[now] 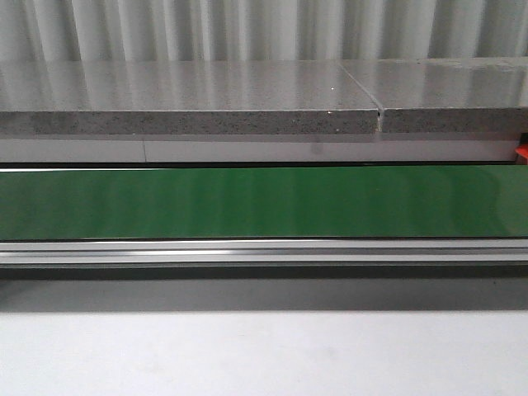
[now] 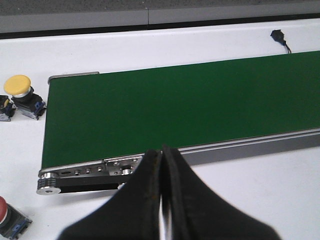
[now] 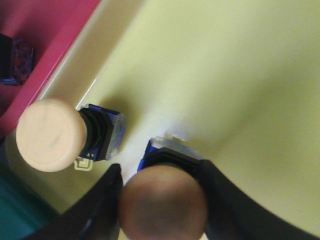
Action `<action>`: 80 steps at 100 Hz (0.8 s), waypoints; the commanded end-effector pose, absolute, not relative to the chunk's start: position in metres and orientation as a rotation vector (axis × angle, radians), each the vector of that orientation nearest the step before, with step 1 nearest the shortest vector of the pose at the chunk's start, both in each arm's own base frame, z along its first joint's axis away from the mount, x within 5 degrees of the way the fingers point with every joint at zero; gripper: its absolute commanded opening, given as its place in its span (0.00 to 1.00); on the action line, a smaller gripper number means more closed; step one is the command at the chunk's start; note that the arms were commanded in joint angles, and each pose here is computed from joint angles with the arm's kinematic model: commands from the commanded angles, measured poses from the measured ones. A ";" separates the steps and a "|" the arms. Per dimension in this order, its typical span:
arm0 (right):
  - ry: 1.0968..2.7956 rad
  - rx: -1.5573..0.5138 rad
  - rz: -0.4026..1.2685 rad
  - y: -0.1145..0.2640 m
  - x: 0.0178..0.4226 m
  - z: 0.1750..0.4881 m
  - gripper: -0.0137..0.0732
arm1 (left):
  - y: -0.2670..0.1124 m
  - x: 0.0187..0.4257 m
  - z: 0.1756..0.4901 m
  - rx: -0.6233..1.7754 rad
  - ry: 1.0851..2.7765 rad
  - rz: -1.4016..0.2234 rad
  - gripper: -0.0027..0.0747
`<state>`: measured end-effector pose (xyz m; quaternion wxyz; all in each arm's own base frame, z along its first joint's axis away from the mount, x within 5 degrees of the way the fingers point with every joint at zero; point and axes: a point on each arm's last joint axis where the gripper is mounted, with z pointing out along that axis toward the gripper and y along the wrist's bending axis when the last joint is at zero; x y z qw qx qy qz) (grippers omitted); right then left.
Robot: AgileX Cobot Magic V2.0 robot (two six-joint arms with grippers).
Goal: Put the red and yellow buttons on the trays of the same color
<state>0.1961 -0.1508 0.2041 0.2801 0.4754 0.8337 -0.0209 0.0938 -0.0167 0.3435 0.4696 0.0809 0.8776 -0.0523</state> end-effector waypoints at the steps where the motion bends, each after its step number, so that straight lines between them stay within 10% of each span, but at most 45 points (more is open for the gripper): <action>1: 2.161 1.244 -0.072 -0.156 0.202 0.214 0.44 | -0.018 0.096 0.357 0.186 2.061 -0.144 0.01; 80: 2.202 1.176 -0.068 -0.145 0.205 0.218 0.74 | -0.018 0.096 0.357 0.186 2.061 -0.144 0.01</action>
